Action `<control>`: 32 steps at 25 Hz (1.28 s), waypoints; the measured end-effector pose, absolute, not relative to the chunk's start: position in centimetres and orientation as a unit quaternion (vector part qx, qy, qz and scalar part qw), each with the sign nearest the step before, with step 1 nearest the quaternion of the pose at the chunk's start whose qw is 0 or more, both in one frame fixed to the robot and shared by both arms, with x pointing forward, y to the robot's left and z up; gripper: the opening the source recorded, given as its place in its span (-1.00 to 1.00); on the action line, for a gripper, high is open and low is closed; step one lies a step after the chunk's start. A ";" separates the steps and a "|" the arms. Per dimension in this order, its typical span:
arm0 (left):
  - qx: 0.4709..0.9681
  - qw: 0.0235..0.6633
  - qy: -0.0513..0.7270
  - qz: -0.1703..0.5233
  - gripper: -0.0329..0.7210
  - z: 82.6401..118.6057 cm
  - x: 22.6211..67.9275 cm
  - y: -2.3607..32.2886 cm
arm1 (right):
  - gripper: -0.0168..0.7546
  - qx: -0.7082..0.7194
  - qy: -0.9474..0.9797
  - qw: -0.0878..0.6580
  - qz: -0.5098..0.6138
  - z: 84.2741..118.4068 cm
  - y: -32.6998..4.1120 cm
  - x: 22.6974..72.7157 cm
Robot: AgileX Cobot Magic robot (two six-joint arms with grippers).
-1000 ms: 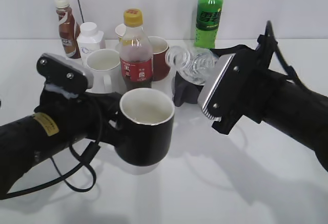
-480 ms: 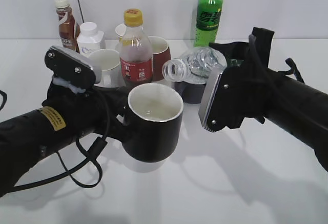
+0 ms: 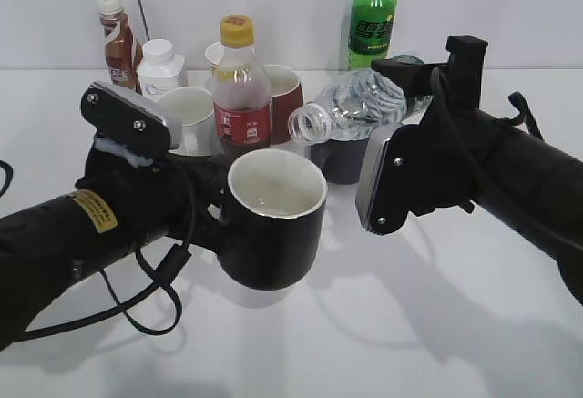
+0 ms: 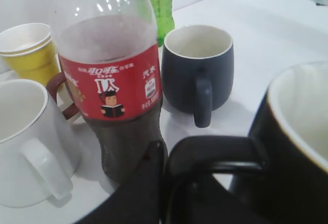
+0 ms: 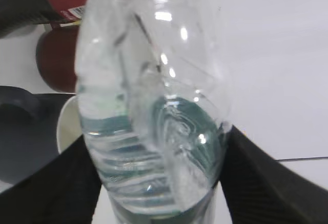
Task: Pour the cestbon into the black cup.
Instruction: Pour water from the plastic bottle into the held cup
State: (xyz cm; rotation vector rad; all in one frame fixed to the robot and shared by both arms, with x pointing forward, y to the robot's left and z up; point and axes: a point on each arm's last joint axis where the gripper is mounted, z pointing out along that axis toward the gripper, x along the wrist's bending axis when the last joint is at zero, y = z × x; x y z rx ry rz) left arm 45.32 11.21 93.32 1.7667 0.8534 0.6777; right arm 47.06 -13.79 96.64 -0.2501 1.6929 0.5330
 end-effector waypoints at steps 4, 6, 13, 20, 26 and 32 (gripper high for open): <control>0.736 0.509 0.347 0.280 -0.79 93.3 45.3 11.1 | 0.32 -0.125 0.731 0.634 0.219 96.8 -13.8 47.1; 0.739 0.510 0.340 0.280 -0.79 93.3 45.2 11.1 | 0.32 -0.133 0.729 0.638 0.212 96.8 -13.8 47.1; 0.742 0.511 0.333 0.279 -0.79 93.3 45.2 11.0 | 0.32 -0.160 0.717 0.652 0.188 97.1 -13.7 47.3; 0.742 0.511 0.332 0.279 -0.79 93.3 45.2 11.0 | 0.32 -0.173 0.710 0.659 0.176 97.2 -13.6 47.3; 0.742 0.511 0.332 0.279 -0.79 93.3 45.2 11.0 | 0.32 -0.175 0.710 0.660 0.174 97.2 -13.6 47.3; 0.742 0.511 0.332 0.279 -0.79 93.4 45.2 11.0 | 0.32 -0.162 0.714 0.656 0.186 97.2 -13.6 47.3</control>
